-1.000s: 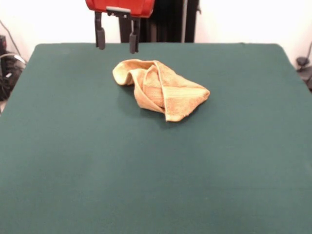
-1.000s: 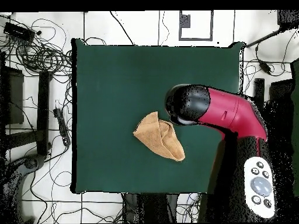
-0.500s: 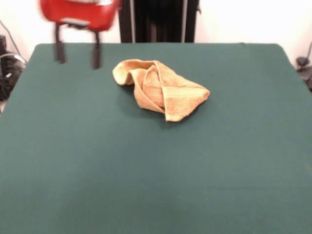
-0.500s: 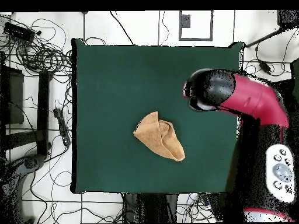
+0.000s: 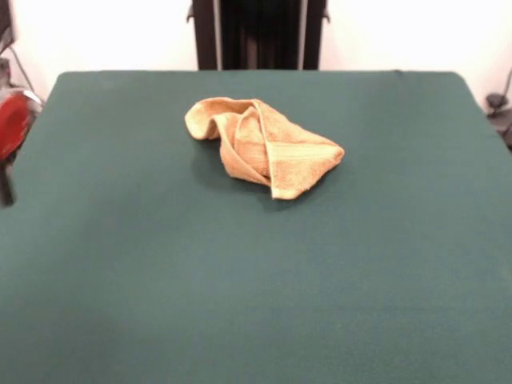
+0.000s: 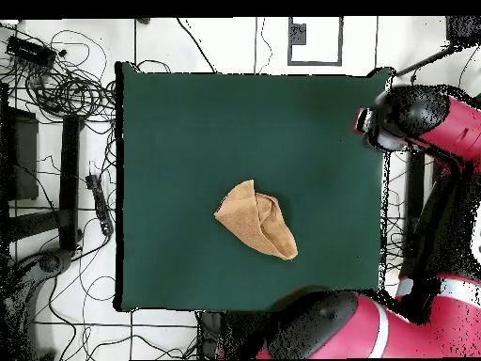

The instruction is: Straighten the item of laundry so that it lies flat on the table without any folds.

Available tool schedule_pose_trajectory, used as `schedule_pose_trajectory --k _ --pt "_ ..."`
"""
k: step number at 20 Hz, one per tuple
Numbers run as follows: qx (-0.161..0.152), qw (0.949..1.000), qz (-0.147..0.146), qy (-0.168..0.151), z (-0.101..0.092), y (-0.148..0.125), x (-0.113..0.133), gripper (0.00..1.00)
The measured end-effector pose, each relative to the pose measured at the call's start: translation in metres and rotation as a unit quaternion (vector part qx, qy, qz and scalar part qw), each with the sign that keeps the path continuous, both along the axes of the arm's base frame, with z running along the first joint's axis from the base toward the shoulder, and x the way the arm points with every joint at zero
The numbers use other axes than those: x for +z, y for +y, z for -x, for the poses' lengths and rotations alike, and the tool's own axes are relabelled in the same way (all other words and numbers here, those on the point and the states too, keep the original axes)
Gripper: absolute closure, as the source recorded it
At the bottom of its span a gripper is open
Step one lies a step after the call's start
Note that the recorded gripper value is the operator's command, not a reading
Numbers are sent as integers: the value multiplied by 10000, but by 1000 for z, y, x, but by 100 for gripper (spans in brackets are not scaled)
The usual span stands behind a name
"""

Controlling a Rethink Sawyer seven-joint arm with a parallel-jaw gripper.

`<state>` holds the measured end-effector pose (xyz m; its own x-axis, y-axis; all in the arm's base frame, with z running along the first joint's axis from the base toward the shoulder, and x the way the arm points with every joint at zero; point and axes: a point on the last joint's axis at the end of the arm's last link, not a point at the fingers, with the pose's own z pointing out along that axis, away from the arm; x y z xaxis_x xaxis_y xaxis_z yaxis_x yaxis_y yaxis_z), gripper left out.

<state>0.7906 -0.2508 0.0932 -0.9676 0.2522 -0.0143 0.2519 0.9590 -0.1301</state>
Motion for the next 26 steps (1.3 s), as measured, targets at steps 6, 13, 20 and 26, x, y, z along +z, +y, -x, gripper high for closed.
schedule_pose_trajectory --k 6,13,20,26 --pt "-36 10000 10 30 -15 -24 -62 0" --pt "72 9999 -74 14 -28 -5 -116 0" --pt "357 9993 -20 53 -41 41 -139 0" --pt "720 9974 40 -10 -61 102 -128 0"
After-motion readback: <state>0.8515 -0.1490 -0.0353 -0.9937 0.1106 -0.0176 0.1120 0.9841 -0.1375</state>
